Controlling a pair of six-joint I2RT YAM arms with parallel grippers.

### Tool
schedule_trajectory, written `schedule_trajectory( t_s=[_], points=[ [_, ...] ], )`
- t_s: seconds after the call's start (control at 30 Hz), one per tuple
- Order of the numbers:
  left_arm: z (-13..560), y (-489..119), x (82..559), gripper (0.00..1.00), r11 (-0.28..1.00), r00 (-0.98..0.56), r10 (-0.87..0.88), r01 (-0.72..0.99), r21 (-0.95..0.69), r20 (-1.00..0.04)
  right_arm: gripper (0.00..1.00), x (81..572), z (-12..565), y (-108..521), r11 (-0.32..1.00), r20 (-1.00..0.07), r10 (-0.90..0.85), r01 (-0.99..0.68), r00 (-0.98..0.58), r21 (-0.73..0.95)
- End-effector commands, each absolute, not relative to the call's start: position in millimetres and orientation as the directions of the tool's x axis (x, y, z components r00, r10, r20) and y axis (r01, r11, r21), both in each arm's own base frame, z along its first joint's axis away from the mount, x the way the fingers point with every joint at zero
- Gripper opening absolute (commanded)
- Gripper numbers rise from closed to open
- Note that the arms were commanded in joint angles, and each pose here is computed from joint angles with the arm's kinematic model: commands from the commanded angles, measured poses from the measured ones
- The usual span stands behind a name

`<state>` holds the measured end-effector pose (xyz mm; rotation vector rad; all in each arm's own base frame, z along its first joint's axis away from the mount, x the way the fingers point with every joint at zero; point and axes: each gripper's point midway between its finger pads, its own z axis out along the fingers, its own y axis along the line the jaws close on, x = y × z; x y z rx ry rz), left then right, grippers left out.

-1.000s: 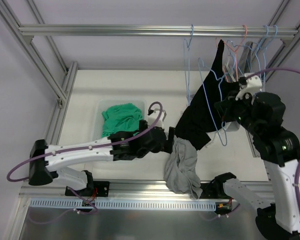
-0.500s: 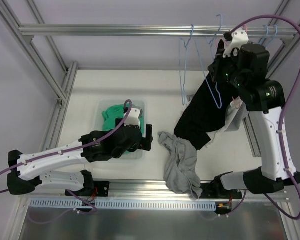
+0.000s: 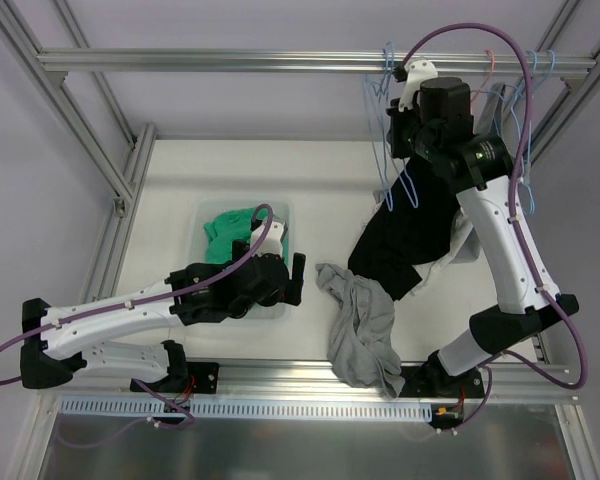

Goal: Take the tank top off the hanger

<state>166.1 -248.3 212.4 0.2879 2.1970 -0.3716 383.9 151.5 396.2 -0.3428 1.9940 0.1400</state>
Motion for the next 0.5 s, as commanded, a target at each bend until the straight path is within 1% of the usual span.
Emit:
schedule_trajectory(
  t_s=[0.0,0.3,0.4,0.43,0.47],
  points=[
    [209.1,-240.4,168.2,0.99,0.941,-0.598,0.059,0.301,-0.155,-0.799,0.0,388.5,409.9,157.7,0.954,-0.922,-0.172,-0.292,-0.346,-0.068],
    [208.8,-239.9,165.2,0.99,0.936,-0.605,0.059,0.31,-0.167,-0.794,0.0,382.8,400.9,149.8,0.974,-0.924,-0.111,-0.225,-0.365,-0.028],
    [209.1,-240.4,164.7,0.99,0.934,-0.606,0.061,0.315,-0.168,-0.793,0.0,380.2,397.5,154.6,0.968,-0.921,-0.106,-0.251,-0.374,-0.01],
    [210.3,-240.8,164.9,0.99,0.934,-0.605,0.058,0.315,-0.172,-0.794,0.03,379.3,393.6,155.8,0.966,-0.918,-0.107,-0.26,-0.381,-0.005],
    [209.4,-240.8,164.6,0.99,0.933,-0.608,0.06,0.316,-0.171,-0.792,0.12,378.0,392.5,156.8,0.964,-0.917,-0.105,-0.266,-0.384,0.001]
  ],
)
